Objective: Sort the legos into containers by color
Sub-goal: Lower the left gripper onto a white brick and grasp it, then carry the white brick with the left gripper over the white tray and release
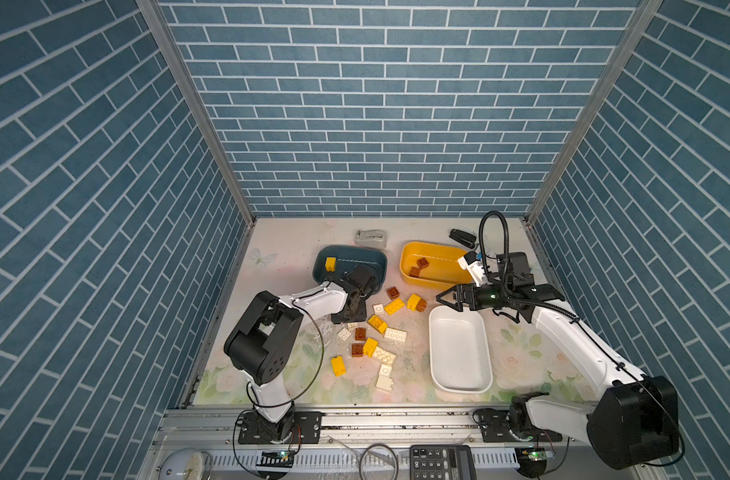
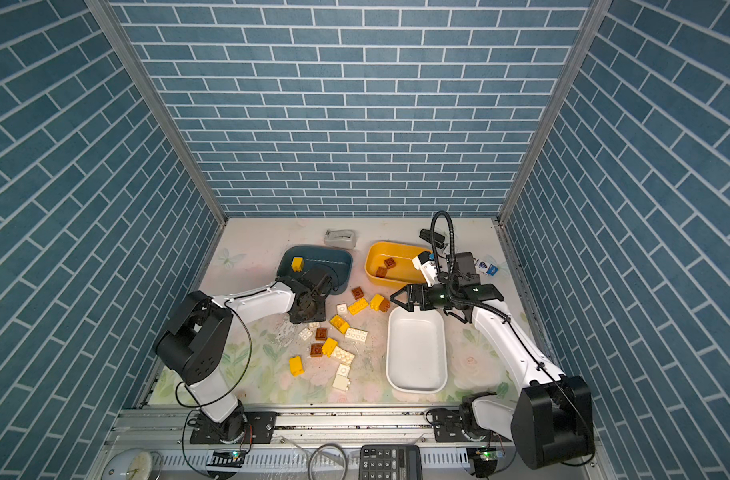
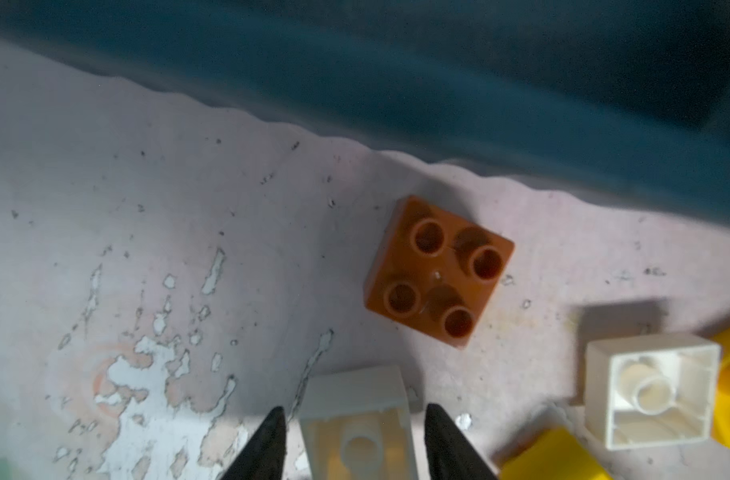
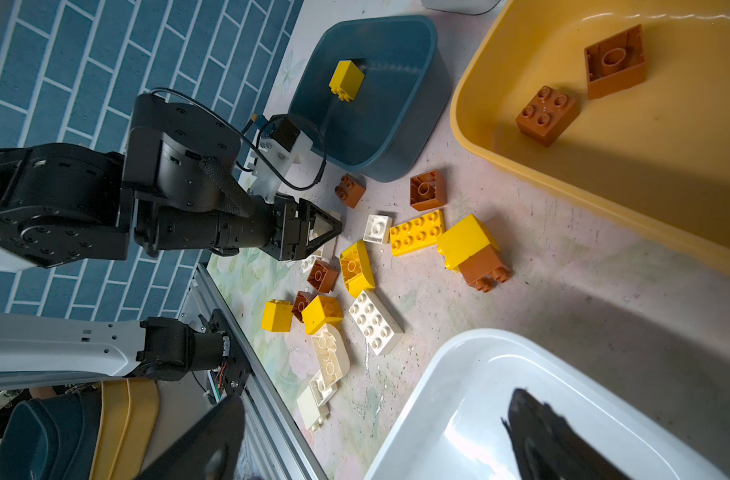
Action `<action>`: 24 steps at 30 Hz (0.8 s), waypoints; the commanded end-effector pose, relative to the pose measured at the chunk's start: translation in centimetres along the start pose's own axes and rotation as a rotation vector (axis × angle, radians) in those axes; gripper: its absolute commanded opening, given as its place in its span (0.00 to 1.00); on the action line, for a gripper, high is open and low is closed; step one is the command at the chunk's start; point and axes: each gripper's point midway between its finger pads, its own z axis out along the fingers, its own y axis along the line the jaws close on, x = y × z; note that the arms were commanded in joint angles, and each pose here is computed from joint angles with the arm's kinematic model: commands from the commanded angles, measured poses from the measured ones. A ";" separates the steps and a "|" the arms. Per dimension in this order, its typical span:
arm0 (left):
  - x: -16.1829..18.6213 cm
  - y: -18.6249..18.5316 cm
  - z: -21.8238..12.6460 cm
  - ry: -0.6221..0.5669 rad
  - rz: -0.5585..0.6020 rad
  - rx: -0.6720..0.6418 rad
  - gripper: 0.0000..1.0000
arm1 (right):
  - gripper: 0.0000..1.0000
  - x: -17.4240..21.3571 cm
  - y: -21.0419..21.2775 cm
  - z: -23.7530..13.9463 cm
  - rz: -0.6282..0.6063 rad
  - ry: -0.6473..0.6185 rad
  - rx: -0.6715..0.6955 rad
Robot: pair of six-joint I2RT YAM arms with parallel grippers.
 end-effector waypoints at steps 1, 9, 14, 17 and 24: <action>0.3 0.0 0.6 0.015 0.014 0.003 0.43 | 0.98 0.1 0.4 -0.5 -0.024 0.011 0.018; -0.7 0.0 -2.2 -0.008 0.081 0.008 0.27 | 0.98 0.2 -0.2 -0.6 -0.037 0.058 0.058; -1.7 -1.4 -5.5 -0.024 0.114 0.088 0.28 | 0.98 -0.6 -0.5 -0.9 -0.043 0.042 0.075; -2.1 -3.6 -8.2 -0.035 0.155 0.209 0.28 | 0.99 -1.1 -1.0 -1.5 -0.029 0.025 0.084; -2.2 -10.7 -13.4 -0.051 0.297 0.485 0.26 | 0.99 -1.4 -2.1 -3.5 -0.007 0.032 0.085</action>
